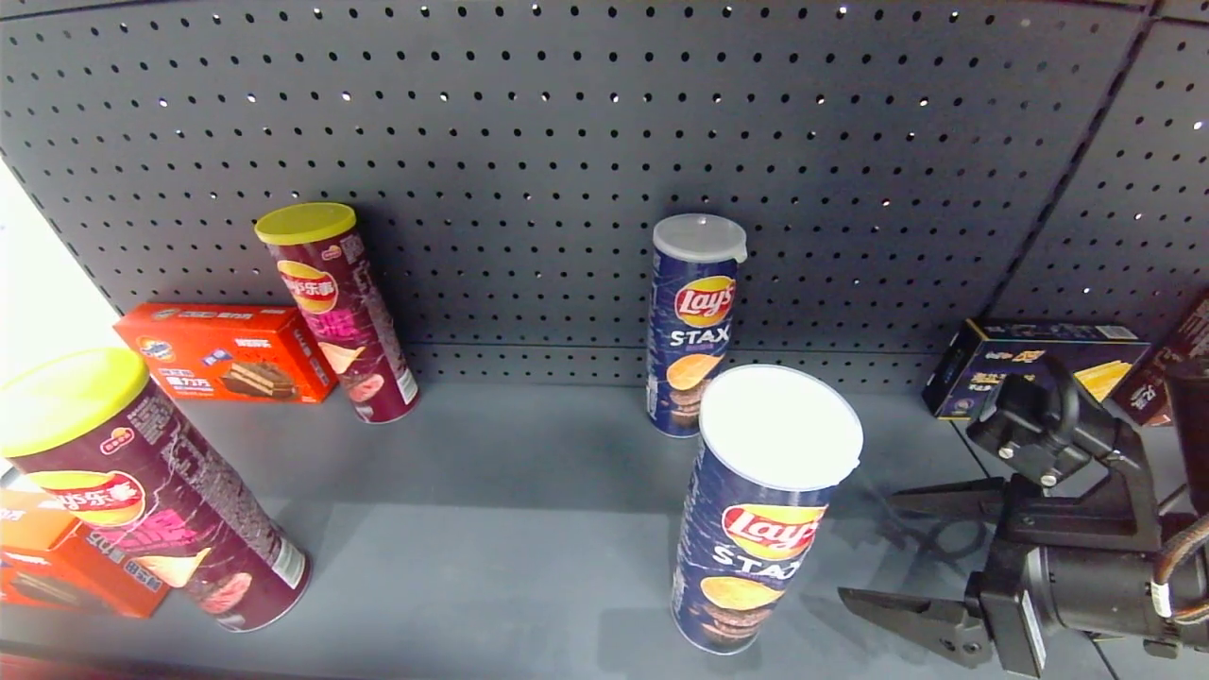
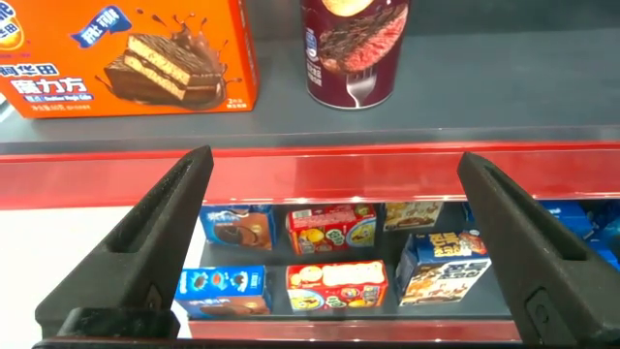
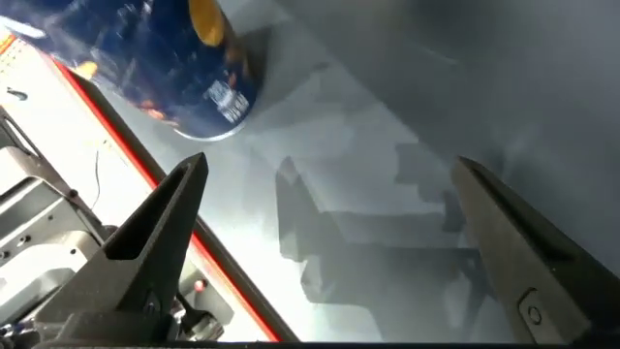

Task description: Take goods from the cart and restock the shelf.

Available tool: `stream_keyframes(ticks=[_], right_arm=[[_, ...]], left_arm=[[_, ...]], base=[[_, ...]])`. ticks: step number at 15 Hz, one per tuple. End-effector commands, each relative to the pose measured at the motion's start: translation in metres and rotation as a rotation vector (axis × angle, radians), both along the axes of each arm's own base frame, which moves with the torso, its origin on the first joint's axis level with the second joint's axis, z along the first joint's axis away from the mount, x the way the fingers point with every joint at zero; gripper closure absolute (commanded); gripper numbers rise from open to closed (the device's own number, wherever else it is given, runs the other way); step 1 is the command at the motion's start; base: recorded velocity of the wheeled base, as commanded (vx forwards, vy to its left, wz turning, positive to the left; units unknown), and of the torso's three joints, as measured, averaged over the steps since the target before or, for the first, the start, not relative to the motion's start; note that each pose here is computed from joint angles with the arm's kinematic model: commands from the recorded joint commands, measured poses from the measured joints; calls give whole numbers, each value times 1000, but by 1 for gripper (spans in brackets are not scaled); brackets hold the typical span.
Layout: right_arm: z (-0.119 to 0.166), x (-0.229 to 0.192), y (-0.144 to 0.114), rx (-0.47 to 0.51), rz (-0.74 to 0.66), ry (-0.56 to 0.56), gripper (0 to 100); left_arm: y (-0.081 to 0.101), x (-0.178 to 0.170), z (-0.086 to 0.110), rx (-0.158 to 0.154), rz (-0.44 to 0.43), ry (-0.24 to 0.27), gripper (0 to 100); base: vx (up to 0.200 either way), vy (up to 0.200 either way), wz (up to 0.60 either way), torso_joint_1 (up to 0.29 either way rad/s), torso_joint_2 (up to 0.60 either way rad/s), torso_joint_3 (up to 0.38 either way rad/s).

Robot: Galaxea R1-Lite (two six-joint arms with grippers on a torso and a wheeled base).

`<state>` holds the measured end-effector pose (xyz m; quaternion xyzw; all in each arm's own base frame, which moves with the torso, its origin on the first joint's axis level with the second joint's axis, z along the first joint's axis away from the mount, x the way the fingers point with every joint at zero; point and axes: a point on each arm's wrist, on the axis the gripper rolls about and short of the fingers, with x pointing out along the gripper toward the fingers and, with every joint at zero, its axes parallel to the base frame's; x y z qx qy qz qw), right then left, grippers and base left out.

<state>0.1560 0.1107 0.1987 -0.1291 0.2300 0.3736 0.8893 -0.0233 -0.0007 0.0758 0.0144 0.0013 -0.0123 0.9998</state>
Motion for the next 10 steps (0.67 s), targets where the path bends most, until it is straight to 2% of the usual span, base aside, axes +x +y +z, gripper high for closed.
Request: stream_keyframes(ticks=[1,10], right_arm=[[-4,9,9,-11,12,15,0],[-6,18,29,-32,50,26,0]], left_arm=[[0,0,0,0,0,2,0],[0,0,0,-1,1,2,0]], base=[[0,0,0,0,0,0],[0,0,0,0,0,0]])
